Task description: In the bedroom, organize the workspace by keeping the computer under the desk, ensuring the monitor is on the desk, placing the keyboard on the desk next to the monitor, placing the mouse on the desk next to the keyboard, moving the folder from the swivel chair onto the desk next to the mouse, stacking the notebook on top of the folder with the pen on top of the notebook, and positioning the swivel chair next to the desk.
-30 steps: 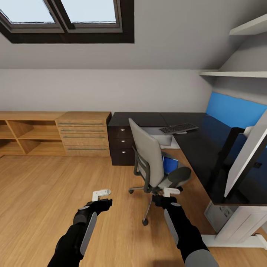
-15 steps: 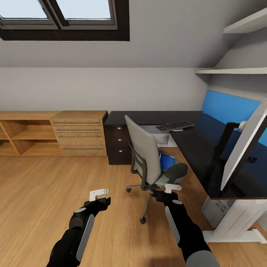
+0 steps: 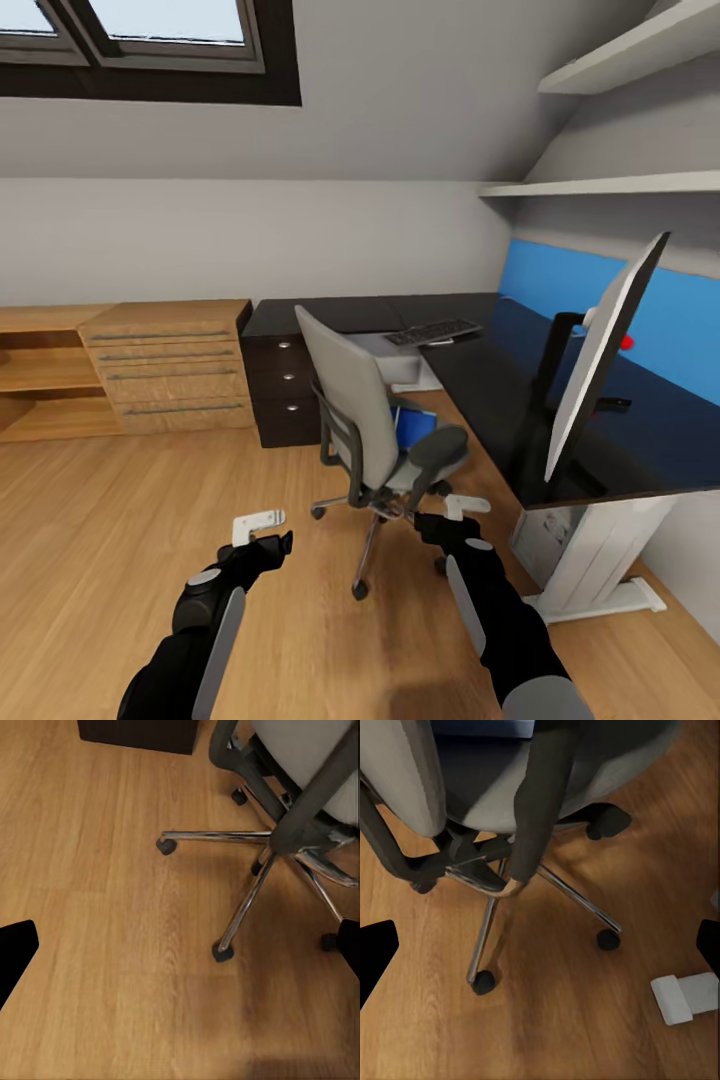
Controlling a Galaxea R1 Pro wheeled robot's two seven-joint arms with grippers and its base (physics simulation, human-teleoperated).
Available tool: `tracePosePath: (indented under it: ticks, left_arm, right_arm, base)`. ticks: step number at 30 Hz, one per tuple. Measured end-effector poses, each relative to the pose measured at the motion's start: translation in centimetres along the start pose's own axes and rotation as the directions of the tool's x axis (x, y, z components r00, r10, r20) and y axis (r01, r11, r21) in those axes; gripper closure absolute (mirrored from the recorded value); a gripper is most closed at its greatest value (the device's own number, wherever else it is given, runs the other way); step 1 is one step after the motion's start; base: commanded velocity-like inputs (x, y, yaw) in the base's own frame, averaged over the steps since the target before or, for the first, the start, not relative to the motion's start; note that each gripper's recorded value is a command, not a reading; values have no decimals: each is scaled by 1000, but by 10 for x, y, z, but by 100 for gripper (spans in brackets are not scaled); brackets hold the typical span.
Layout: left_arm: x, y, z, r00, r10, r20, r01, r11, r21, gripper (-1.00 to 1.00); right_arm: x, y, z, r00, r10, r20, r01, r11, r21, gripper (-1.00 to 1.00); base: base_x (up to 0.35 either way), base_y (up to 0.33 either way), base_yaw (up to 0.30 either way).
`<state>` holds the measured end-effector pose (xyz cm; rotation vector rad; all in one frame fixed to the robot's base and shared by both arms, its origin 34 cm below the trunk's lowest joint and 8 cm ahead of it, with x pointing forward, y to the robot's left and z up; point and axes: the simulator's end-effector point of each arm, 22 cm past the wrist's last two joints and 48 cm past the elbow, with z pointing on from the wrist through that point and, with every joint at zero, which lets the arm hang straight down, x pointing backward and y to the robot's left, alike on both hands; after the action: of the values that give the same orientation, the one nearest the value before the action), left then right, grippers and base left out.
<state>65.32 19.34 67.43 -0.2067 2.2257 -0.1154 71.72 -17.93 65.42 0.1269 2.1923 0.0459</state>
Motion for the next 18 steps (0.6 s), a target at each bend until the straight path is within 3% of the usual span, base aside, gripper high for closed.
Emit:
tracePosePath:
  ticks: [11,14,17,18]
  left_arm:
    - [55,15,7,988,13,-155,-16,1000,-18,-100]
    - [79,17,14,978,13,-209,-18,1000,-22,-100]
    - [63,16,25,982,13,-190,-17,1000,-22,-100]
    - [40,28,32,984,-17,-178,9,999,-45,-100]
  right_arm:
    - [18,-3,7,1000,1,-4,-1,1000,0,-100]
    - [25,-3,9,1000,2,-7,-2,1000,-2,-100]
    - [31,-3,12,1000,2,-7,-2,1000,-3,-100]
    - [33,-3,12,1000,1,-6,-2,1000,-4,-100]
  base:
    - [0,0,-34]
    - [0,0,-2]
    - [0,0,0]
    - [0,0,0]
